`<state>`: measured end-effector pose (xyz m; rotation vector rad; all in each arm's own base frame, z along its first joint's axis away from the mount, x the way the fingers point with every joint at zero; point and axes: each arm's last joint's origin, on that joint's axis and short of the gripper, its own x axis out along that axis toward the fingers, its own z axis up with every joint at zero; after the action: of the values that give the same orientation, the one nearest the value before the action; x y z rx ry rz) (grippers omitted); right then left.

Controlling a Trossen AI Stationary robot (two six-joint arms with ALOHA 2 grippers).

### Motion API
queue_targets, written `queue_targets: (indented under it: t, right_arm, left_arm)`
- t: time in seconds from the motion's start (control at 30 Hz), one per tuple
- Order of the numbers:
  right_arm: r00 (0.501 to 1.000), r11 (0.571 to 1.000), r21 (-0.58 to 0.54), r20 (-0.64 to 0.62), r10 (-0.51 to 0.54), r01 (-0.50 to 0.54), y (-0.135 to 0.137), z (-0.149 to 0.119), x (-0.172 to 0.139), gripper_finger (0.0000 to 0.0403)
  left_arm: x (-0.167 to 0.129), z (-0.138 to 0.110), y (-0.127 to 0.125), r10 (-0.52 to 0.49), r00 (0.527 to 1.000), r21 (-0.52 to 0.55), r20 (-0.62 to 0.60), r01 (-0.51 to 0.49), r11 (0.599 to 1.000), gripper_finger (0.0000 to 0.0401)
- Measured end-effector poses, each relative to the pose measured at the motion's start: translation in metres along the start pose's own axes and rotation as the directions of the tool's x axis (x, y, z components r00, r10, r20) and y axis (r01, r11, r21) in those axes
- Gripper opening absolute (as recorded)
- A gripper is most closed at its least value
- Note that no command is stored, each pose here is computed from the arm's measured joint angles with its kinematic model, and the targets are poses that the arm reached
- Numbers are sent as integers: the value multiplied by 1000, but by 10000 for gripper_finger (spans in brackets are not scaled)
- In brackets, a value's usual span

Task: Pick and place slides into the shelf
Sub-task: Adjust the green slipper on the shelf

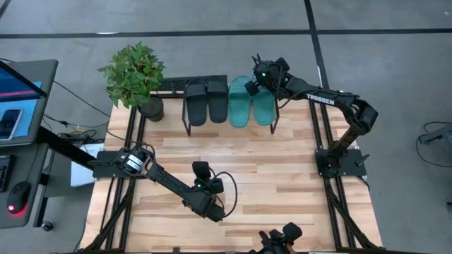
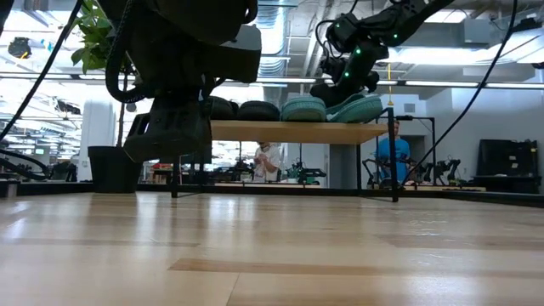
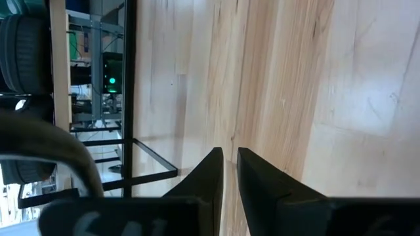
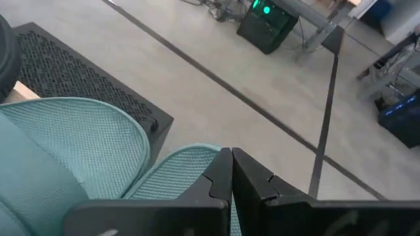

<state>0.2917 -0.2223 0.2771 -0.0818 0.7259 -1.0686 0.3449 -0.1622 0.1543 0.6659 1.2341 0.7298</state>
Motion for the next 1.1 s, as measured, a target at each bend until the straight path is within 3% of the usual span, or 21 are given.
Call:
queue_targets:
  t: [0.27, 0.57, 0.67, 0.83, 0.93, 1.1]
  right_arm:
    - [999, 1000, 28, 40, -6, 5, 4, 4, -3, 0]
    - [964, 989, 145, 264, -18, -22, -3, 32, -38, 0]
    - [955, 979, 188, 267, -130, 81, -11, 36, -53, 0]
    - [889, 896, 132, 126, -440, 425, -21, 29, -72, 0]
    - [862, 863, 48, 52, -505, 503, -25, 19, -70, 0]
    - [834, 837, -20, -70, -547, 548, -33, 0, -55, 0]
  left_arm:
    - [0, 0, 0, 0, 1000, 0, 0, 0, 1000, 36]
    - [0, 0, 0, 0, 1000, 0, 0, 0, 1000, 36]
    - [0, 0, 0, 0, 1000, -1, 0, 0, 1000, 36]
    - [0, 0, 0, -2, 1000, -7, 4, 2, 1000, 36]
    - [0, 2, -1, -9, 1000, -17, 13, 9, 1000, 36]
    - [0, 3, -3, -16, 999, -16, 28, 16, 1000, 36]
